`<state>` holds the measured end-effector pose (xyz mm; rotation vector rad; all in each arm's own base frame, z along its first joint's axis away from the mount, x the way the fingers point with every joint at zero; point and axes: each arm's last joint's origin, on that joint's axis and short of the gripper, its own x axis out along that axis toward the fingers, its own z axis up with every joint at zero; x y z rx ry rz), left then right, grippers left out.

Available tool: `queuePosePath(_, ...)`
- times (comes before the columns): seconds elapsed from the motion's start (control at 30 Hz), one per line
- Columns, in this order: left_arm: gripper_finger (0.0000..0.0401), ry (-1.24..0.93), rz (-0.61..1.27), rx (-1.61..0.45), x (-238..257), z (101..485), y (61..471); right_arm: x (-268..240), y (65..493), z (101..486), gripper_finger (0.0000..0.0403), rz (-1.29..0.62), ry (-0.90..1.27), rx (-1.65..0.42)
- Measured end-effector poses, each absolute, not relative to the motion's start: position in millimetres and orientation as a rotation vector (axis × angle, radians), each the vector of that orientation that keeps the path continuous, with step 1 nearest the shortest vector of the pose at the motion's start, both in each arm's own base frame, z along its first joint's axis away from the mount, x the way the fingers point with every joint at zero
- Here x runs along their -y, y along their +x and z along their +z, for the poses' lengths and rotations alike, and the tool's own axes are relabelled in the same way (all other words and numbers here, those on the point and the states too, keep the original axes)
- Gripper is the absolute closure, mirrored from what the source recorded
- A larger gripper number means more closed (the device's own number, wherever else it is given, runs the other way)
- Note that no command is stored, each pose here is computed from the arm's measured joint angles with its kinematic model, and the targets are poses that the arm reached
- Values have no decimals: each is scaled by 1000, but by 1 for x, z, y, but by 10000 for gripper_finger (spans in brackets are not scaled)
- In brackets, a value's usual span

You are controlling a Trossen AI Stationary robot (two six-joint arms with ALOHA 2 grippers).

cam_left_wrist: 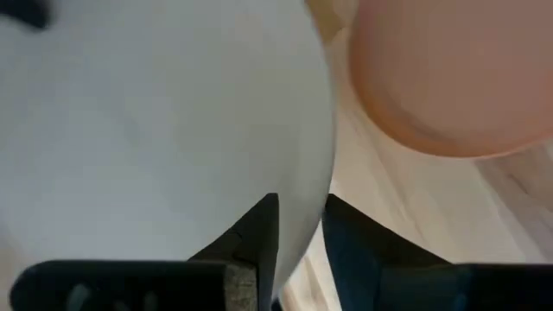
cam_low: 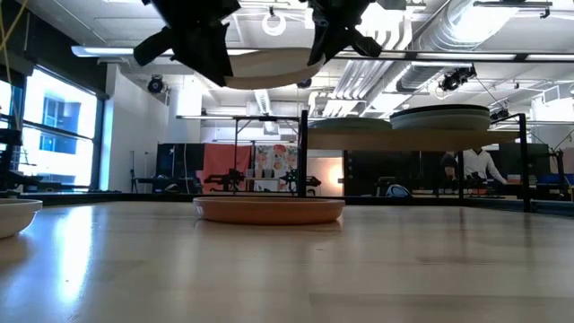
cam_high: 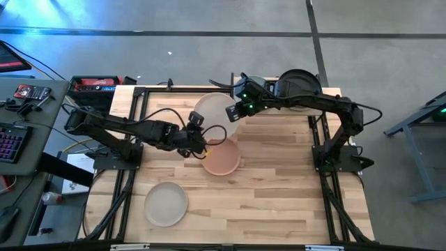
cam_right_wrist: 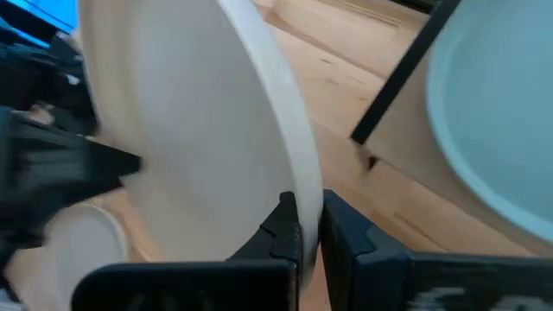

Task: Place and stack plates onto a shelf
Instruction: Stack the white plate on top of the blue plate on the shelf

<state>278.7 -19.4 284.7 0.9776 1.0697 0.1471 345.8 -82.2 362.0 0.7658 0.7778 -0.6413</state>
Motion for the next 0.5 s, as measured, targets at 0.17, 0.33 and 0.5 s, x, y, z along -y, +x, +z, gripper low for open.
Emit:
queuePosePath(0.17,318,957,302,-1033,19,298,277,98,340,360,401,-668,747,-801)
queuePosePath(0.33,318,917,388,-978,18,316,278,118,334,360,401,-670,743,-800)
queuePosePath(0.5,318,863,480,-929,17,331,279,145,323,361,402,-634,727,-813)
